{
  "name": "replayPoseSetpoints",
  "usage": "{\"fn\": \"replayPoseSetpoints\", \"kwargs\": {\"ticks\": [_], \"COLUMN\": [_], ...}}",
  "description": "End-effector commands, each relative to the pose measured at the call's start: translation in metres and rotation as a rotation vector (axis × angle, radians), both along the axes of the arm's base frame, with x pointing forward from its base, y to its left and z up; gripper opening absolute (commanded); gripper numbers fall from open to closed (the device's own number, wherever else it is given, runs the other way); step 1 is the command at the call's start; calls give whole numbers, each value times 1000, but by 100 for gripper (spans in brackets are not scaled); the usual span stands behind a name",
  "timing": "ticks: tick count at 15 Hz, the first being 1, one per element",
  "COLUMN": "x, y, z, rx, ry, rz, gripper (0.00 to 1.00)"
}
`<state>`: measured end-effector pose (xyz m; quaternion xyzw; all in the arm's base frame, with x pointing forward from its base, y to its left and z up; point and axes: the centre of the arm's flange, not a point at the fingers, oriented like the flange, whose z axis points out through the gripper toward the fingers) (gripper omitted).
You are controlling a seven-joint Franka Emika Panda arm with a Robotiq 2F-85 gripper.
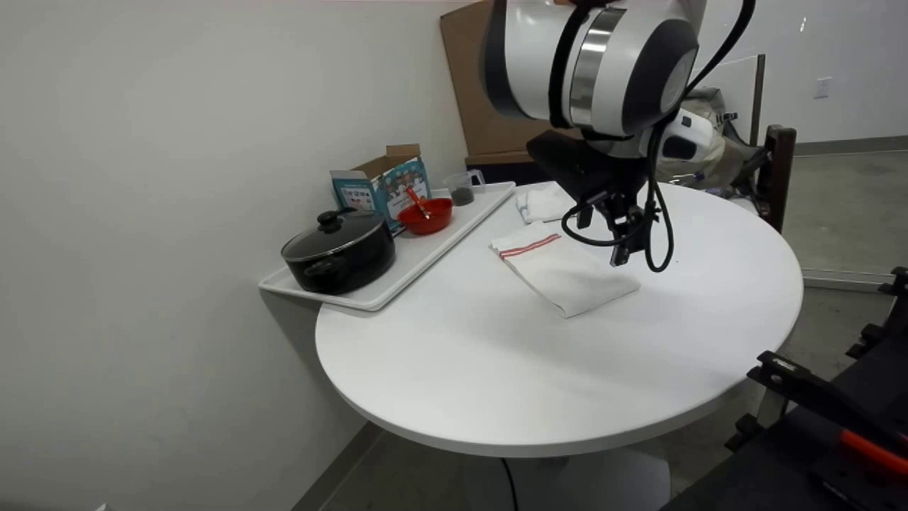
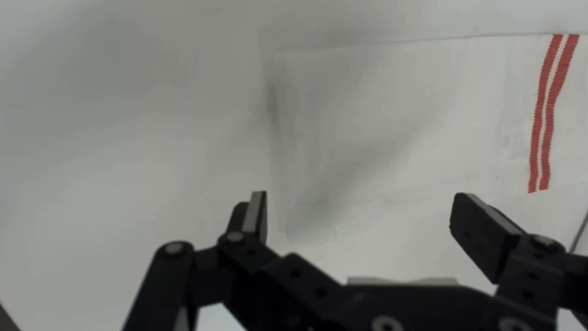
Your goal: Fold the cloth in half
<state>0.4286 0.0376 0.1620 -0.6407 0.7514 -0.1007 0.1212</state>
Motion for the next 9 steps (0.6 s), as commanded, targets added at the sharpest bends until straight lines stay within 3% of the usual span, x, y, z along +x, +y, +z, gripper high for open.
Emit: {"fn": "replayPoseSetpoints", "kwargs": {"ticks": [1, 9], "x": [4, 8], "y": [-4, -3], "z": [-43, -87], "rx": [2, -16], "ry": [25, 91], "rz": [-38, -16], "gripper": [100, 100]}}
